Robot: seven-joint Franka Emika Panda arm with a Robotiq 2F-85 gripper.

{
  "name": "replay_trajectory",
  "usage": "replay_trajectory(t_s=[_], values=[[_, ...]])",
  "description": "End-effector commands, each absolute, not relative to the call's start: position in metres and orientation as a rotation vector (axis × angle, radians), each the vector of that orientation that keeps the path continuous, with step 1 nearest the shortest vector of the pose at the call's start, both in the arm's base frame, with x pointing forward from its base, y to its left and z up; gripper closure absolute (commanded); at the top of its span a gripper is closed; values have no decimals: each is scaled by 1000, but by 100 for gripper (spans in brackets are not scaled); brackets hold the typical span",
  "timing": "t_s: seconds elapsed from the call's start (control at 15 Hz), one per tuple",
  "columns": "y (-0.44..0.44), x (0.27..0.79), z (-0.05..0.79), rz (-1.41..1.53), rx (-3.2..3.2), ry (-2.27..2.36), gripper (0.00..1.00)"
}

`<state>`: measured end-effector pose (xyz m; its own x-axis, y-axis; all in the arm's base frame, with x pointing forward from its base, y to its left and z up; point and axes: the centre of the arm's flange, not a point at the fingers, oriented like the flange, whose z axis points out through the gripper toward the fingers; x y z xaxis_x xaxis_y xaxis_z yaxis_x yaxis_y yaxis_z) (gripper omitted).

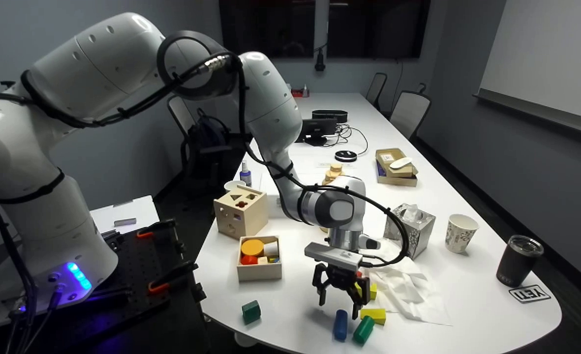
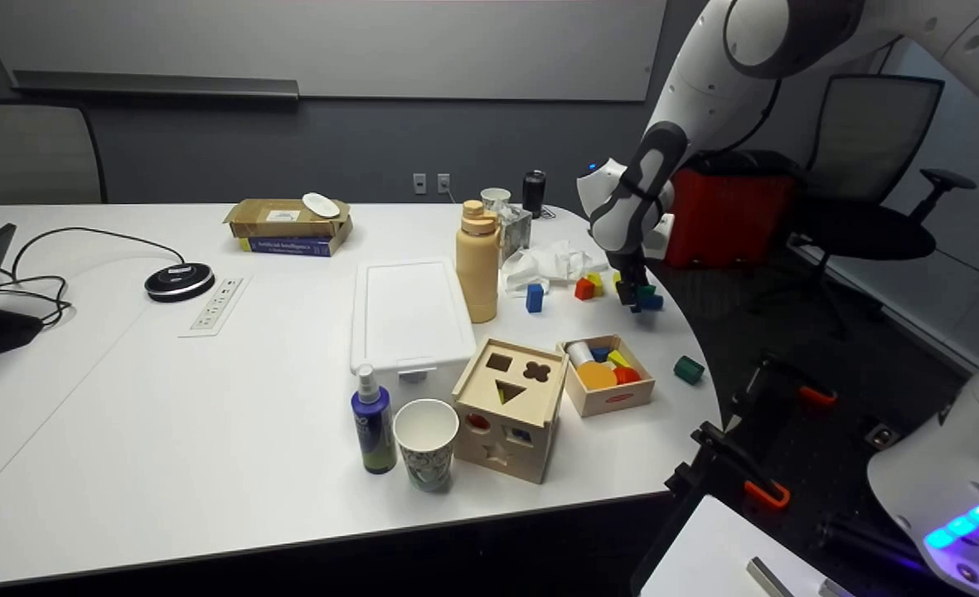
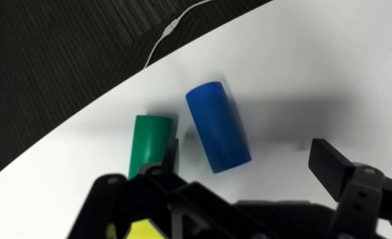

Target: Pick up one green block and place it in the box

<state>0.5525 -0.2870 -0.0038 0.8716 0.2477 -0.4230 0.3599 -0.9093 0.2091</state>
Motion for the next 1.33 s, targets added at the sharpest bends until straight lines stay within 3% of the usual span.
replay_trajectory(t_s=[0.0, 0.2, 0.27, 0.33, 0.87, 1.27], values=[[-299, 560, -12, -627, 2773, 493, 0], [-306, 558, -17, -663, 2774, 493, 0], [-308, 557, -19, -670, 2773, 504, 25], [-309, 556, -21, -680, 2773, 503, 26], [-302, 560, -24, -672, 2787, 493, 88], [-252, 545, 15, -633, 2748, 617, 88]])
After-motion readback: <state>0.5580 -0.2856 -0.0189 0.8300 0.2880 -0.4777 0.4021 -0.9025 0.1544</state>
